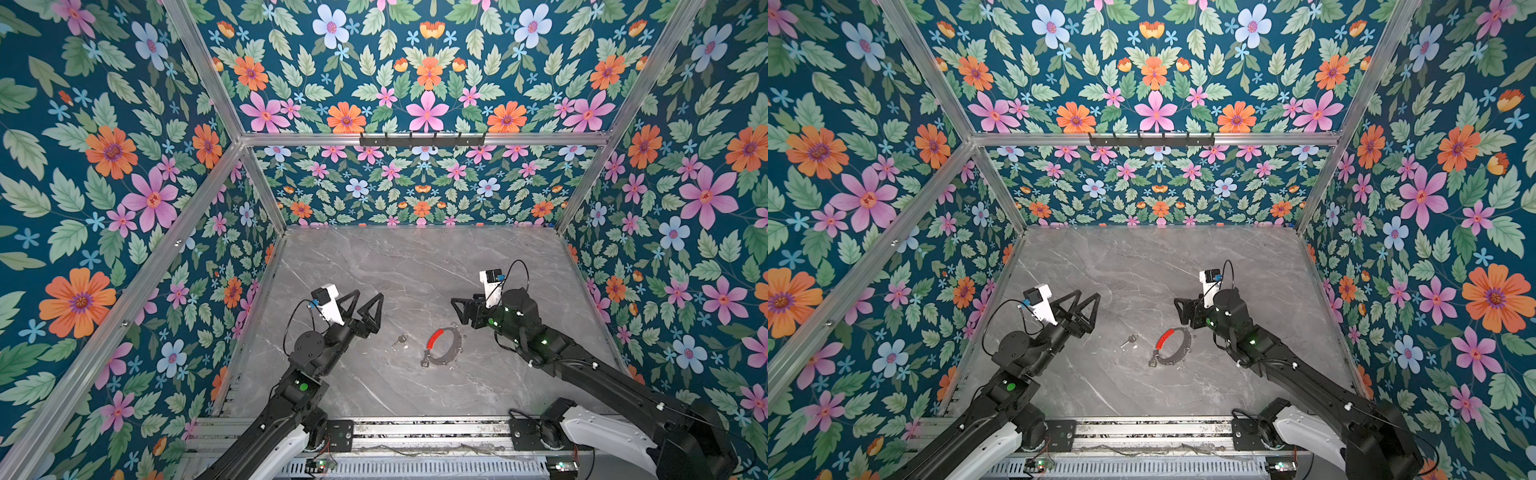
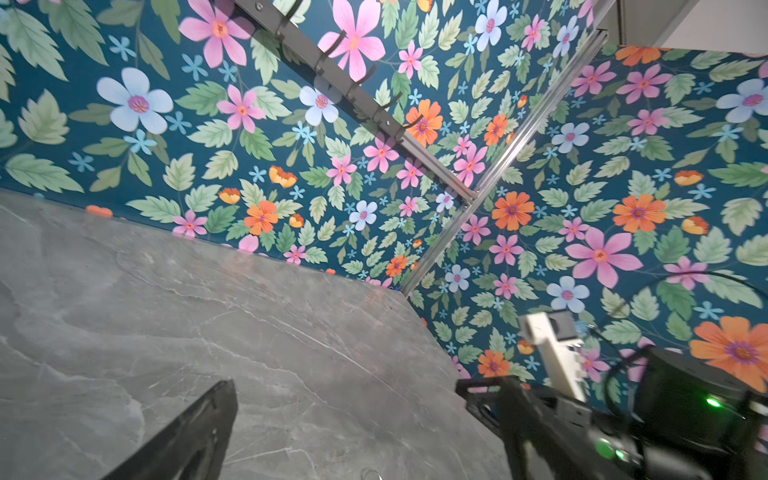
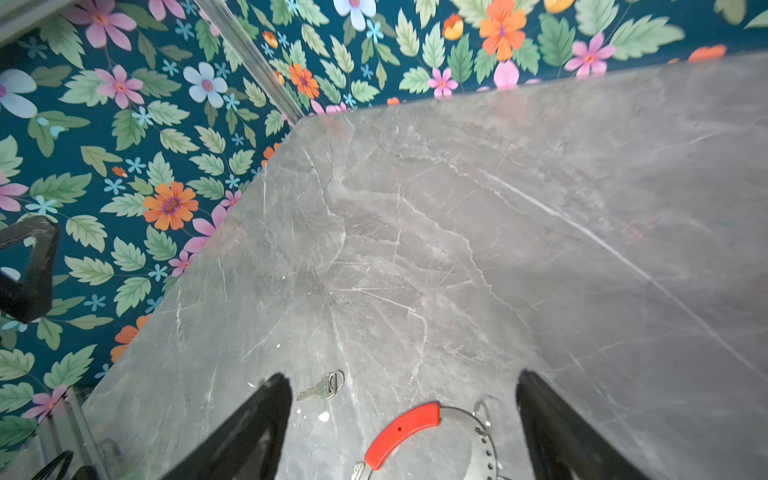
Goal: Remove the keys from the keyring
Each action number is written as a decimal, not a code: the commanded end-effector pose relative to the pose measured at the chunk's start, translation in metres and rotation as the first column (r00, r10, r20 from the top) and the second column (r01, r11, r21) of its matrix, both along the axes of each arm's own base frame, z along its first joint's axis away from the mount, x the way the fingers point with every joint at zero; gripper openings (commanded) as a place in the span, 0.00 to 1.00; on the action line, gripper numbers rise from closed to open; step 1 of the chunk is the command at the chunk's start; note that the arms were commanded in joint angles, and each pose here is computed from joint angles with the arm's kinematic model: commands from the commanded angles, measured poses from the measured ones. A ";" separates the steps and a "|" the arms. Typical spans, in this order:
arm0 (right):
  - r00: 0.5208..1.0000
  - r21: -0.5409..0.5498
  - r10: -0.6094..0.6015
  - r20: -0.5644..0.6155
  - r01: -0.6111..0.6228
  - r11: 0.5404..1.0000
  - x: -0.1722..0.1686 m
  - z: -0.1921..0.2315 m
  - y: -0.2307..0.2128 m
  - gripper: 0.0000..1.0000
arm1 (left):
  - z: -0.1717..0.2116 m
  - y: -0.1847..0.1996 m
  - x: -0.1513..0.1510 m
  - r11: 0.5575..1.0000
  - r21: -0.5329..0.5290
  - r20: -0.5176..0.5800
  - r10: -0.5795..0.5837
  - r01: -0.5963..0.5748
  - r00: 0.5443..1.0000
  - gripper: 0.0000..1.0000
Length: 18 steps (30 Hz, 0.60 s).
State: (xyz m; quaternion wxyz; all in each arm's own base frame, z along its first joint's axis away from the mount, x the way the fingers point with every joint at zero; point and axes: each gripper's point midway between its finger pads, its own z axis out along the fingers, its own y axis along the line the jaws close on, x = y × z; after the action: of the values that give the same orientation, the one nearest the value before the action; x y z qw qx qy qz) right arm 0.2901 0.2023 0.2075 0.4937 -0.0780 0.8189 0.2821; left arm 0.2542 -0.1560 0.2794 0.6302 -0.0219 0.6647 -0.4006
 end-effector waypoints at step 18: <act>0.943 0.025 -0.317 0.103 0.316 0.948 -0.004 0.021 -0.069 0.99 | -0.101 0.167 0.122 0.595 0.532 -0.070 0.740 -0.603 0.669 0.99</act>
State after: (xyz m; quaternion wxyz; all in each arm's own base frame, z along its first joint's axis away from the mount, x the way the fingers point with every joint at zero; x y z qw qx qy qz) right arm 0.2840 0.1394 0.2267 0.5687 0.0279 0.7947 0.2106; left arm 0.3701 -0.0013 0.1931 0.6302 -0.1765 0.7552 0.0367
